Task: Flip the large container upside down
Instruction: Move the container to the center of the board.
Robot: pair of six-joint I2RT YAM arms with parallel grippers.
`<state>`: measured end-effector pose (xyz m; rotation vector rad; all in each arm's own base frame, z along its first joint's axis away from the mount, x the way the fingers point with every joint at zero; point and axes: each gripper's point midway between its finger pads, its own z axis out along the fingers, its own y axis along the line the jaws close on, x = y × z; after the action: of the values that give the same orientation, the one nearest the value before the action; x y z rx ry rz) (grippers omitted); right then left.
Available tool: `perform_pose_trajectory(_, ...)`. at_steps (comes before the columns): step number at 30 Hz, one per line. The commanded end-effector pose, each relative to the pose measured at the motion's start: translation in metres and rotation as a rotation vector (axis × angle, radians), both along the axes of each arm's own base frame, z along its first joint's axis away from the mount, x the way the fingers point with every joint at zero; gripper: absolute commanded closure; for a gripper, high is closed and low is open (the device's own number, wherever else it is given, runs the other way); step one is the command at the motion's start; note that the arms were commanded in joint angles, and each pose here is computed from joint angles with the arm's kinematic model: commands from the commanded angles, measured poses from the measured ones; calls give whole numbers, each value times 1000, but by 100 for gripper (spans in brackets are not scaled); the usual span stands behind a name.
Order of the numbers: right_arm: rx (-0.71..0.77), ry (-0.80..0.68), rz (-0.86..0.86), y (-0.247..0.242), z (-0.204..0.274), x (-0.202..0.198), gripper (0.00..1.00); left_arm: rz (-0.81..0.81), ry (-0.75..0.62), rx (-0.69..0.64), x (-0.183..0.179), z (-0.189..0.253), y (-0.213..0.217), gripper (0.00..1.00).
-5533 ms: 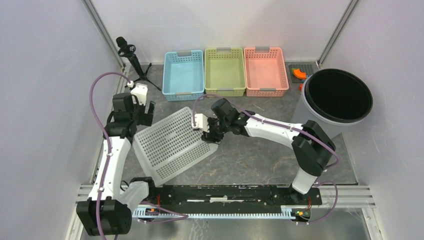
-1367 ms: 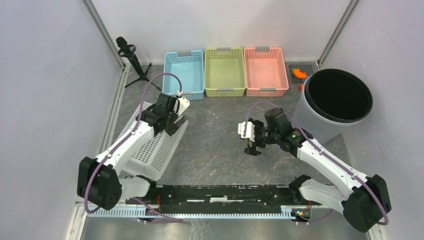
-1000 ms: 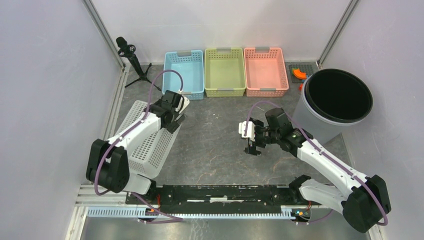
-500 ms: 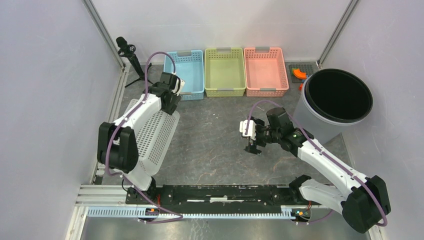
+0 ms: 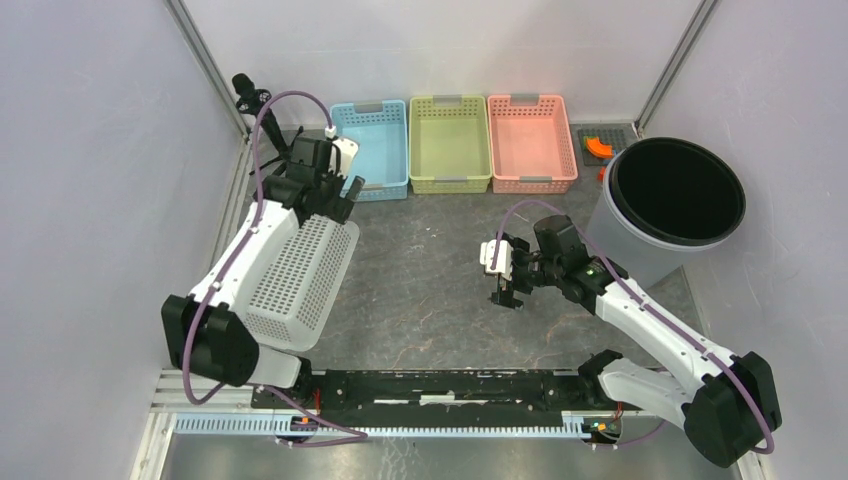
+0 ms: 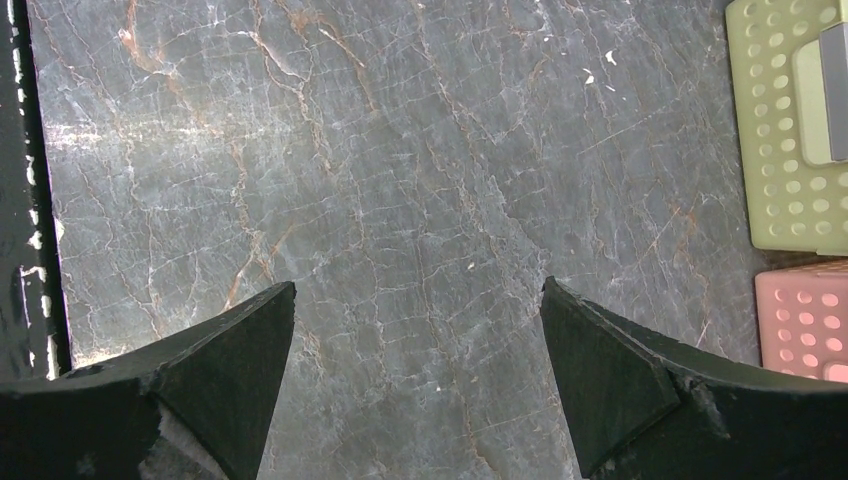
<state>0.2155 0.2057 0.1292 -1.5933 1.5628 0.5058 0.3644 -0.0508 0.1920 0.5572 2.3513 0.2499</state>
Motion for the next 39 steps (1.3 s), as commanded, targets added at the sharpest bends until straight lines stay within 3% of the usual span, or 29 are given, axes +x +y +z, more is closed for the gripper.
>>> perform_pose_trajectory(1, 26, -19, 16, 3, 5, 0, 2, -4, 85, 44, -18, -31, 9, 1)
perform_pose_trajectory(5, 27, -15, 19, 3, 4, -1, 2, -12, 113, 79, -22, -53, 13, 7)
perform_pose_trajectory(15, 23, -10, 18, 3, 2, -1, 2, 50, 184, 126, -6, -90, 18, 35)
perform_pose_trajectory(20, 17, -5, 18, 2, -1, -1, 2, 97, 219, 98, 3, -103, 14, 51)
perform_pose_trajectory(27, 7, -3, 19, 2, -4, -1, 2, 178, 220, 75, 17, -104, 23, 66)
perform_pose_trajectory(39, 6, -1, 25, 2, -4, -1, 2, 246, 222, 35, 29, -101, 34, 70)
